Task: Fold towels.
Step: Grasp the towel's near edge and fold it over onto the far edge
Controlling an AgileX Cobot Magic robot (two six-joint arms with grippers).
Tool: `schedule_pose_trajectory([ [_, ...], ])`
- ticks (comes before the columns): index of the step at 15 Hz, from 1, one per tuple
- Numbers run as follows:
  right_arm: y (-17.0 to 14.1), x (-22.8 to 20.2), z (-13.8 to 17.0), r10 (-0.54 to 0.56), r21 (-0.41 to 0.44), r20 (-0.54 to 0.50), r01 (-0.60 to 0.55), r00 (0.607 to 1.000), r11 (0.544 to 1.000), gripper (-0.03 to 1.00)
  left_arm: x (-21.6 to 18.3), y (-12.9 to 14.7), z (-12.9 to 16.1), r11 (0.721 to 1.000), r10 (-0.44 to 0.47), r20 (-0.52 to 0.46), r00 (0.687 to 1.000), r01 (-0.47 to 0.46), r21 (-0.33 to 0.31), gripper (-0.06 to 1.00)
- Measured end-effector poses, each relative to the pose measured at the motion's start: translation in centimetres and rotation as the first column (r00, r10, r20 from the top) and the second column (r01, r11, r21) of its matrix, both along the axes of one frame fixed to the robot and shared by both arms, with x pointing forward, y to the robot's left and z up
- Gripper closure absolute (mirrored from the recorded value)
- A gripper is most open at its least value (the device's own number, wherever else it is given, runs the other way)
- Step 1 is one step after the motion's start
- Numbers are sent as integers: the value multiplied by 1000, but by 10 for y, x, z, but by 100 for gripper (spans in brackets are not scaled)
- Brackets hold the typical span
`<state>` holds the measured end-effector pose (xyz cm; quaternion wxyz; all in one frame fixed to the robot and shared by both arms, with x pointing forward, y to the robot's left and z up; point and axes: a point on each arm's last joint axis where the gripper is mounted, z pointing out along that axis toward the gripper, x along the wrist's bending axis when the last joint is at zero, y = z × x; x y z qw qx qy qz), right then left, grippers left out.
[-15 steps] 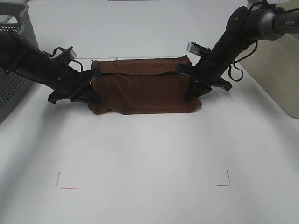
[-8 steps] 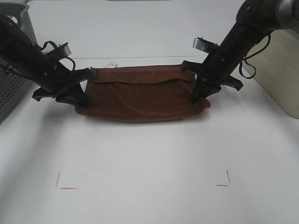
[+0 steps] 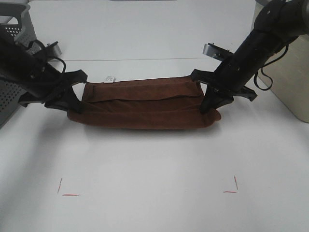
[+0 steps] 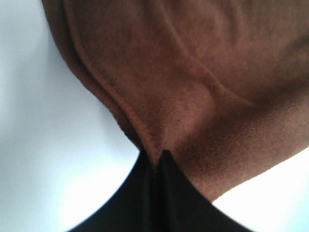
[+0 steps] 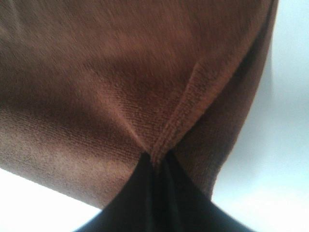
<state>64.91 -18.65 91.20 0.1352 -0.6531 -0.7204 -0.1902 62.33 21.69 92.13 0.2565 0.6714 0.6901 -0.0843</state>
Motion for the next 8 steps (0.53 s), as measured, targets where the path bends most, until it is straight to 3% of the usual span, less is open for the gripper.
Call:
schedule_pose_trajectory([
  [4,7,40,31,3,26,150,-7,989,1000,97,32,10,28,996,94,110,990,-92,-19,94],
  [8,14,80,27,-27,49,216,16,976,999,97,67,19,17,990,138,157,978,-137,-22,94],
])
